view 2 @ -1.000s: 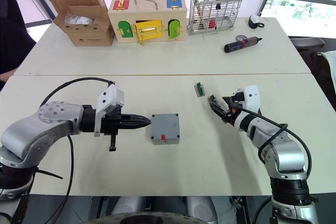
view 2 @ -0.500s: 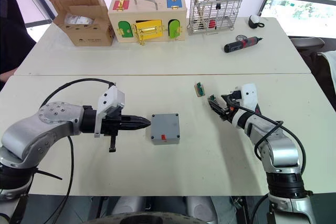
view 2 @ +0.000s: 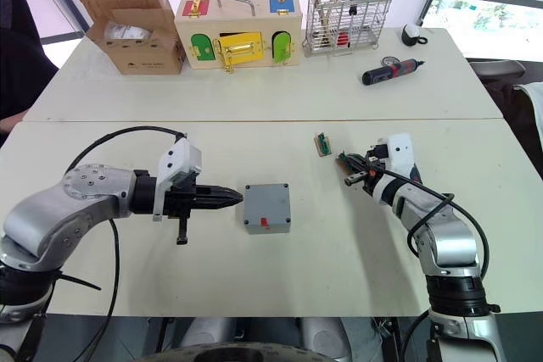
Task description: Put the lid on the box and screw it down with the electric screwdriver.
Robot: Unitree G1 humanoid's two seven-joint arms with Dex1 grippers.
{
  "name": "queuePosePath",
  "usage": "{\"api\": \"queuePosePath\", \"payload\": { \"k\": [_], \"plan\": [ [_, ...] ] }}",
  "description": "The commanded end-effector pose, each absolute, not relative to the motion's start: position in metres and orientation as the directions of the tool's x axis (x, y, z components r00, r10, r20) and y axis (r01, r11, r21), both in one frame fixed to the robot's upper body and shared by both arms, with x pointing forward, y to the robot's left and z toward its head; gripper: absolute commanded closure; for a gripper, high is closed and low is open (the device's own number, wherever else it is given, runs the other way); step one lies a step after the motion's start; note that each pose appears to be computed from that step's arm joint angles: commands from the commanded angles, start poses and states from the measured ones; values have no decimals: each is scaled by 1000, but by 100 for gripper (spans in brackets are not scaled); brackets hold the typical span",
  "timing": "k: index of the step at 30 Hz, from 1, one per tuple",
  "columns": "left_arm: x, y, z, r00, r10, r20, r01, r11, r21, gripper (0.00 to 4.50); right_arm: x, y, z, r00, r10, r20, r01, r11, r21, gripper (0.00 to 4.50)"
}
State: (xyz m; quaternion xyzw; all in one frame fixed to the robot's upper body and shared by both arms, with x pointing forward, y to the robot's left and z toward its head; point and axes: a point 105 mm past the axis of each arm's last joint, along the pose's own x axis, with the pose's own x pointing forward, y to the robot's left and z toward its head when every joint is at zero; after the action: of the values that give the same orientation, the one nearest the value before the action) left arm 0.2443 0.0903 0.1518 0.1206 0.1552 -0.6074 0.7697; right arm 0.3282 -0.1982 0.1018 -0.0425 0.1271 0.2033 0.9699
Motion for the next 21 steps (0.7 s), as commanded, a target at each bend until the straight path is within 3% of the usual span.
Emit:
{"api": "queuePosePath", "payload": {
  "k": [1, 21],
  "plan": [
    [244, 88, 158, 213, -905, -369, 975, 218, 29, 450, 328, -198, 109, 893, 385, -235, -407, 912, -53, 441],
    [247, 93, 151, 225, -897, -379, 971, 236, 18, 450, 320, -197, 124, 904, 397, -160, -394, 918, 52, 441]
  ]
}}
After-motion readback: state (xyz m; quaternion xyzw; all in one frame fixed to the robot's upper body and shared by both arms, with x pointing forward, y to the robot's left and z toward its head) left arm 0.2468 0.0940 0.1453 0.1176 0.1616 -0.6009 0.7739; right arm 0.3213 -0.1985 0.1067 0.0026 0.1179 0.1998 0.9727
